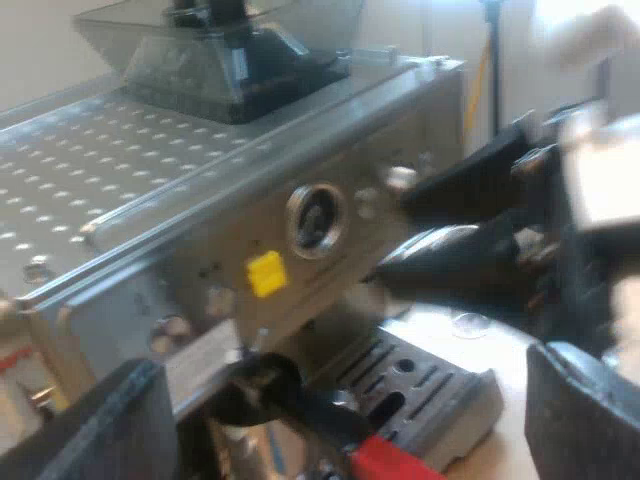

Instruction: Place mug into machine

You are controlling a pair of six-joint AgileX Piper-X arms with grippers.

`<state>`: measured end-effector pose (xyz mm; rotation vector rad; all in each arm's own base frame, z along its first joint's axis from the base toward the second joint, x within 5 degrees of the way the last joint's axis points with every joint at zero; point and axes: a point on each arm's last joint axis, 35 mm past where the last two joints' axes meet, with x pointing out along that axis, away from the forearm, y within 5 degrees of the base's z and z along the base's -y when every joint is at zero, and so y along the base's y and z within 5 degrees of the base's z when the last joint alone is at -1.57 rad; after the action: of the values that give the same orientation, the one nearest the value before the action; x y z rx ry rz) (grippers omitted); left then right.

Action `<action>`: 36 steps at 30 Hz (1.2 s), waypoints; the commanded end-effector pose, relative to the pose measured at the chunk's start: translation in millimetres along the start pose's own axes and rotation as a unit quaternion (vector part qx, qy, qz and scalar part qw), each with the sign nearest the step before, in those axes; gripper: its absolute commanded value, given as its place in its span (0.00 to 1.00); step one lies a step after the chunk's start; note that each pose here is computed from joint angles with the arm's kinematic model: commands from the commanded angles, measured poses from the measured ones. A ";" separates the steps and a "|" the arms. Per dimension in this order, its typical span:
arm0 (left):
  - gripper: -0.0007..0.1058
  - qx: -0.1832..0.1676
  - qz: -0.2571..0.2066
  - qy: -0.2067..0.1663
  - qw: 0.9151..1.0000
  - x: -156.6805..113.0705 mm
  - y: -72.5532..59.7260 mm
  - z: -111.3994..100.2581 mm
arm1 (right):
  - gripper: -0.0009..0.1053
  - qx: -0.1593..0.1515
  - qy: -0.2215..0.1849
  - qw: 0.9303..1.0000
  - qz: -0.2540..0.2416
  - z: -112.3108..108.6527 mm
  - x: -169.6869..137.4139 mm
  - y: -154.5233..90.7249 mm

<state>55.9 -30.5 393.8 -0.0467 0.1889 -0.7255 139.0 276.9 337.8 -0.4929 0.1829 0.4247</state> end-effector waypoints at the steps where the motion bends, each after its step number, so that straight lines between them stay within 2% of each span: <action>1: 0.70 -0.025 0.033 0.006 0.999 6.0 6.5 11.4 | 0.53 0.009 -0.003 1.000 -0.002 6.7 -12.8 -25.5; 4: 0.70 -0.033 0.061 0.007 0.998 10.8 14.2 23.5 | 0.53 0.007 0.011 1.000 -0.013 9.0 -27.3 -53.4; 5: 0.70 -0.034 0.065 0.006 0.997 11.0 15.2 25.1 | 0.53 0.007 0.012 1.000 -0.014 9.1 -28.3 -55.3; 8: 0.70 -0.041 0.105 0.002 0.994 12.4 24.9 36.5 | 0.53 0.010 0.035 0.999 -0.033 6.6 -46.7 -94.3; 9: 0.70 -0.042 0.109 0.002 0.993 12.3 25.8 37.6 | 0.53 0.012 0.039 0.999 -0.035 5.6 -49.5 -100.5; 11: 0.70 -0.045 0.127 -0.001 0.991 11.5 30.1 41.4 | 0.53 0.030 0.051 0.998 -0.033 -1.1 -59.6 -125.1; 15: 0.70 -0.026 0.145 -0.005 0.989 8.0 31.5 44.7 | 0.53 0.074 0.073 0.994 -0.034 -12.3 -67.3 -149.7; 19: 0.70 -0.025 0.154 -0.004 0.988 7.6 32.0 44.6 | 0.53 0.123 0.145 0.979 -0.069 -41.7 -80.6 -194.3; 20: 0.70 -0.026 0.154 -0.004 0.988 7.6 32.0 44.5 | 0.53 0.127 0.151 0.978 -0.072 -44.5 -81.1 -197.1; 23: 0.70 -0.036 0.153 0.012 0.988 7.6 31.7 40.5 | 0.53 0.177 0.180 0.964 -0.085 -62.7 -88.7 -222.0; 27: 0.70 -0.044 0.152 0.025 0.987 7.5 31.5 37.2 | 0.53 0.201 0.188 0.957 -0.089 -73.1 -90.2 -235.4; 28: 0.70 -0.048 0.152 0.031 0.987 7.5 31.4 35.5 | 0.53 0.220 0.193 0.952 -0.093 -81.1 -91.4 -243.2; 32: 0.70 -0.059 0.173 0.050 0.982 6.7 32.3 30.8 | 0.53 0.234 0.196 0.947 -0.102 -95.3 -101.5 -254.1; 34: 0.70 -0.062 0.183 0.056 0.980 6.3 32.8 29.4 | 0.53 0.229 0.192 0.948 -0.112 -96.4 -108.6 -253.2; 36: 0.70 -0.064 0.189 0.060 0.978 4.7 31.9 28.0 | 0.53 0.204 0.180 0.955 -0.117 -97.5 -121.1 -246.3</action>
<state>88.7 -10.9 414.1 -0.0899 0.3619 -0.3492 144.5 -11.1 385.0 -0.1371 0.5902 0.0281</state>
